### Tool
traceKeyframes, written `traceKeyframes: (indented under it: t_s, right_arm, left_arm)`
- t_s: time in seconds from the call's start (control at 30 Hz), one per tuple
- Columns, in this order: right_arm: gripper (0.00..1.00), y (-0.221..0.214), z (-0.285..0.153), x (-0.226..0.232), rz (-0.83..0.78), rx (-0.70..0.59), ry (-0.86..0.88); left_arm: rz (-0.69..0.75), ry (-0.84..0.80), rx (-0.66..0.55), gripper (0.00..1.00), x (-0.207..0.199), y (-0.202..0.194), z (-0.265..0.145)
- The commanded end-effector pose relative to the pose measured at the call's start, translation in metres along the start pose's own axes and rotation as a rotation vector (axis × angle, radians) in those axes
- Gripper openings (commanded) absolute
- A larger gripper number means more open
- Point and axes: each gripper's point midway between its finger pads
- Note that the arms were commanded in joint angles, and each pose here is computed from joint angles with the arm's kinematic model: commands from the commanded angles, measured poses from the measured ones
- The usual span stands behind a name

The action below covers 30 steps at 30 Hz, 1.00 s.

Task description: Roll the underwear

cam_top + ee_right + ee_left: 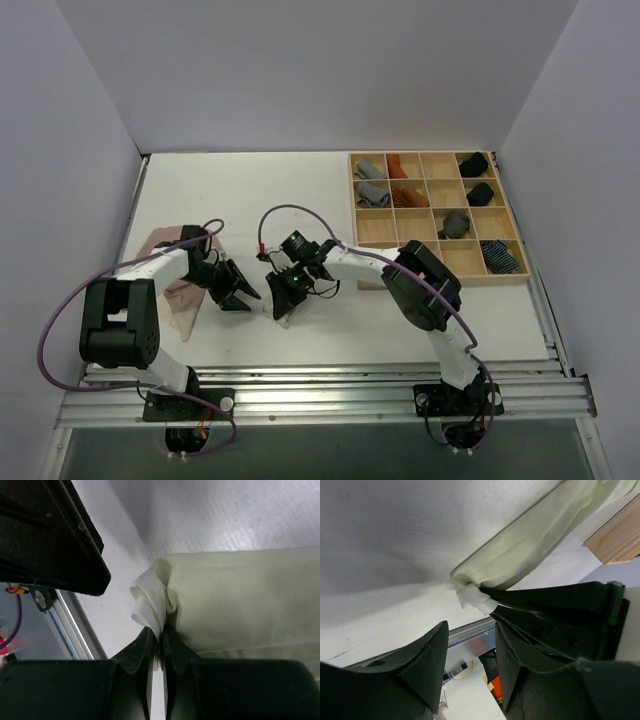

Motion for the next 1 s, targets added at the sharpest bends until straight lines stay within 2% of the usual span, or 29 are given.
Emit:
traceKeyframes:
  t_s: [0.0,0.27,0.4,0.77,0.97]
  right_arm:
    - [0.0,0.006,-0.004,0.0,0.079,0.004,0.09]
    - [0.0,0.01,-0.005,-0.009,0.154,0.024,0.148]
    - [0.0,0.009,-0.003,-0.011,0.165,0.036,0.161]
    - [0.0,0.009,-0.005,-0.006,0.184,0.052,0.191]
    - [0.0,0.012,-0.006,-0.005,0.18,0.032,0.182]
  left_arm:
    - [0.046,-0.037,-0.066,0.5,-0.007,0.005,-0.001]
    - [0.059,-0.087,-0.113,0.5,-0.018,0.01,0.005]
    - [0.063,-0.099,-0.124,0.55,-0.02,0.017,0.01]
    - [0.095,-0.094,-0.073,0.6,-0.024,0.022,0.029]
    - [0.05,-0.062,-0.033,0.61,-0.021,0.015,0.039]
Point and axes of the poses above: each gripper's point midway between its finger pads, its own z axis out along the fingers, its own x axis along the line the jaws close on, y = z × x, and after that the axes turned 13 degrees about z, right-handed
